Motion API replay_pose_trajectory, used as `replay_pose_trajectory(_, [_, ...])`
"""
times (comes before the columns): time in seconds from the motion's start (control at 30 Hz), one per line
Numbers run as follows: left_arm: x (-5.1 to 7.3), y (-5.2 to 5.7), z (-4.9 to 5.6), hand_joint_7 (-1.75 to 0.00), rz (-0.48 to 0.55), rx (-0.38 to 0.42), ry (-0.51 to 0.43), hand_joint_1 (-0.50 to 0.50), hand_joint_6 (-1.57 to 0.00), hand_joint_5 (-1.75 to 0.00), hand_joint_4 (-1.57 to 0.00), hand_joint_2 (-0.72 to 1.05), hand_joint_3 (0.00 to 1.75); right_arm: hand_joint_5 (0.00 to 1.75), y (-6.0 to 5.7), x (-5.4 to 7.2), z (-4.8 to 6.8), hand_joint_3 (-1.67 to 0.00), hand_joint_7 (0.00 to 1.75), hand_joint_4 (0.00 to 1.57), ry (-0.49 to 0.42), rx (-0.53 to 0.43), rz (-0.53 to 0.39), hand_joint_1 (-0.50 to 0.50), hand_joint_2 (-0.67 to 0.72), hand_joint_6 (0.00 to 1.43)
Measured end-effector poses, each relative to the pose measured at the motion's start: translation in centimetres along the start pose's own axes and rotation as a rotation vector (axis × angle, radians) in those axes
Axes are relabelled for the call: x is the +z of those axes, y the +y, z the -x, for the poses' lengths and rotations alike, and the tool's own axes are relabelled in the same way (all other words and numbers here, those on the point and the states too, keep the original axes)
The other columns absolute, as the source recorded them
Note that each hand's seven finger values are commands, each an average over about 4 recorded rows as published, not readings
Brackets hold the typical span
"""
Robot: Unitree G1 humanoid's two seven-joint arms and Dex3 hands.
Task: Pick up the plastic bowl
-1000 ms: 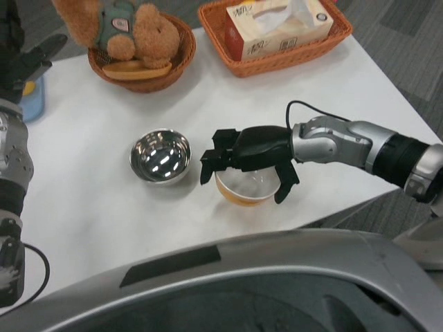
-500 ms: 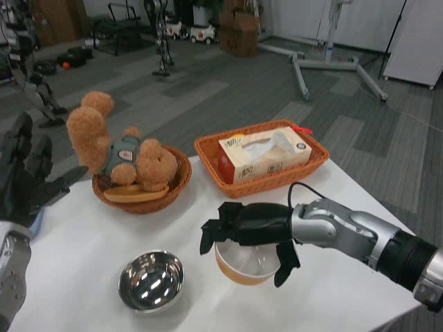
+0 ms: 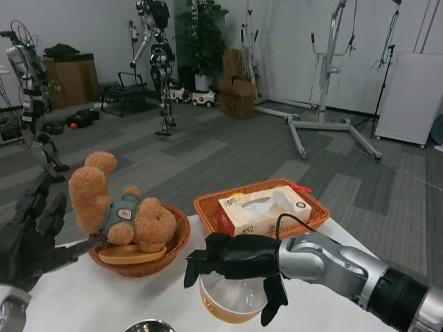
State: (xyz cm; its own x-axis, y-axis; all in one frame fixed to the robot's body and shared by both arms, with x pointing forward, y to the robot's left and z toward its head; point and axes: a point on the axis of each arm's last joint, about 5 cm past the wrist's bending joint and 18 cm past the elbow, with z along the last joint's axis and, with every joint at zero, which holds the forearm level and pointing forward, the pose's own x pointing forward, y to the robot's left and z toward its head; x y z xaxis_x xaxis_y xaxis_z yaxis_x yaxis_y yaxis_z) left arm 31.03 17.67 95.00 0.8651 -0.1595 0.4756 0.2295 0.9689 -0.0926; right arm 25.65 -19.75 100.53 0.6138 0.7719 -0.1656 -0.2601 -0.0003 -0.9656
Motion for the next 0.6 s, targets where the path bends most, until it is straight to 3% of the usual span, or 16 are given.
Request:
replay_pose_trajectory(0.33, [-0.2, -0.3, 0.1, 0.00, 0.013, -0.026, 0.005, -0.50, 0.00, 0.00, 0.00, 0.34, 0.00, 1.65, -0.1, -0.5, -0.5, -1.35, 1.40, 0.20, 0.013, -0.005, -0.014, -0.29, -0.29, 0.00])
replay_pose_trajectory(0.6, [-0.6, -0.2, 1.0, 0.00, 0.021, -0.009, 0.016, -0.50, 0.00, 0.00, 0.00, 0.34, 0.00, 1.65, 0.0, -1.3, -0.6, -1.35, 1.40, 0.23, 0.042, -0.006, -0.037, -0.29, -0.29, 0.00])
